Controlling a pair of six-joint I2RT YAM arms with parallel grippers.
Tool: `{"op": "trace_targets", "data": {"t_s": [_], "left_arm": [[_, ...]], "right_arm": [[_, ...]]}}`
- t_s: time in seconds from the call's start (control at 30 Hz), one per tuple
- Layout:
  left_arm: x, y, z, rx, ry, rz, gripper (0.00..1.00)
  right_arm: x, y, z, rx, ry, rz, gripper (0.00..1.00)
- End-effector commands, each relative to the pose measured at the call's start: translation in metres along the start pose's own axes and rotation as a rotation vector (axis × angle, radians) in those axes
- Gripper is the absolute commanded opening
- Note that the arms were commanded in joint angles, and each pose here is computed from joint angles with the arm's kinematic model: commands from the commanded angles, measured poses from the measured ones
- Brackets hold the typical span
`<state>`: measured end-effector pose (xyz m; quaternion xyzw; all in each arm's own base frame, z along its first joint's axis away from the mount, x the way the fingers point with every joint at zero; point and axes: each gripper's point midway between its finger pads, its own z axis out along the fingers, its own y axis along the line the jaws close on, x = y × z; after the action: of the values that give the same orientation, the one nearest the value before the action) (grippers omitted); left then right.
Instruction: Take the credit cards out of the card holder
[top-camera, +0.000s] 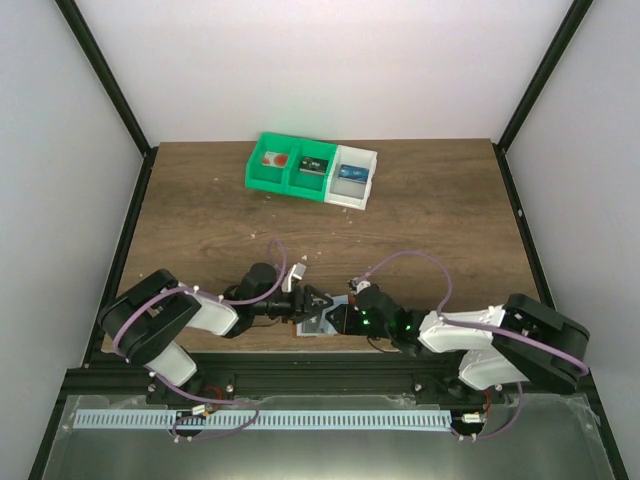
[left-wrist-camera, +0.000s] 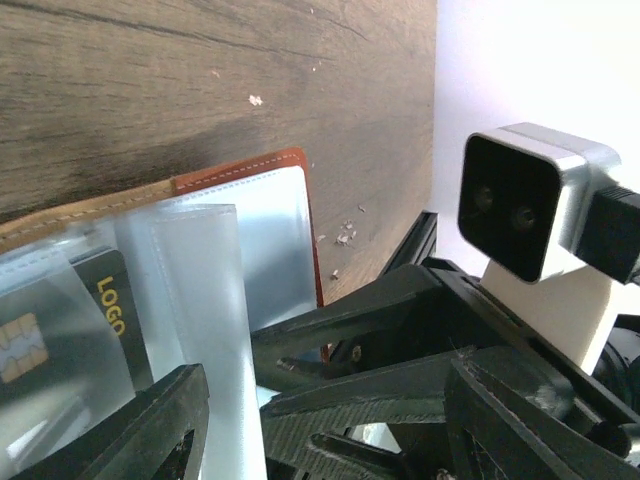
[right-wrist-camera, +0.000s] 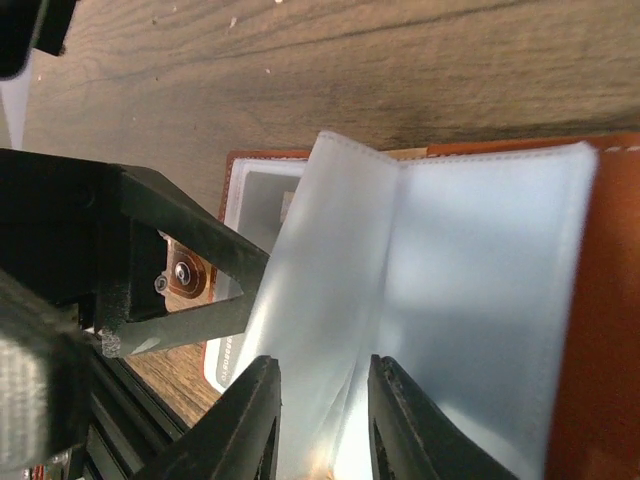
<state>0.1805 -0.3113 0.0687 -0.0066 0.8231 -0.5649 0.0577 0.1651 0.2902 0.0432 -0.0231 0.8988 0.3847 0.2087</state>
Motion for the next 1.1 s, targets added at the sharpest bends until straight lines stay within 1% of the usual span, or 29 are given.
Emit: {"op": "trace_targets", "data": {"t_s": [0.0, 0.2, 0.4, 0.53, 0.67, 0.77, 0.8, 0.87, 0.9, 1.07], "left_arm": [[-0.003, -0.014, 0.006, 0.036, -0.006, 0.032, 0.66], [-0.003, -0.022, 0.015, 0.054, 0.005, 0.033, 0.66], [-0.004, -0.023, 0.017, 0.054, 0.008, 0.051, 0.66], [-0.009, -0.017, 0.011, 0.015, -0.014, 0.063, 0.66], [-0.021, -0.013, -0.005, -0.032, -0.07, 0.072, 0.65], [-0.028, -0.003, -0.022, -0.064, -0.125, 0.062, 0.58], [-0.031, -0.003, -0.027, -0.064, -0.141, 0.068, 0.53], [-0.028, 0.008, -0.033, -0.102, -0.144, 0.053, 0.39], [-0.027, 0.012, -0.035, -0.114, -0.146, 0.057, 0.34], [-0.021, 0.032, -0.039, -0.193, -0.126, 0.06, 0.15]], "right_arm": [[-0.014, -0.004, -0.013, 0.014, -0.084, 0.02, 0.28], [-0.02, -0.011, -0.033, 0.033, -0.141, 0.035, 0.31], [-0.027, -0.005, -0.054, -0.003, -0.19, 0.026, 0.33], [-0.03, 0.008, -0.061, -0.043, -0.192, -0.002, 0.33], [-0.029, 0.02, -0.062, -0.092, -0.172, -0.024, 0.34], [-0.026, 0.029, -0.057, -0.115, -0.137, -0.036, 0.34], [-0.026, 0.032, -0.054, -0.121, -0.123, -0.04, 0.33], [-0.023, 0.039, -0.048, -0.131, -0.092, -0.054, 0.33], [-0.021, 0.041, -0.045, -0.135, -0.075, -0.063, 0.32], [-0.017, 0.053, -0.023, -0.129, 0.01, -0.092, 0.31]]}}
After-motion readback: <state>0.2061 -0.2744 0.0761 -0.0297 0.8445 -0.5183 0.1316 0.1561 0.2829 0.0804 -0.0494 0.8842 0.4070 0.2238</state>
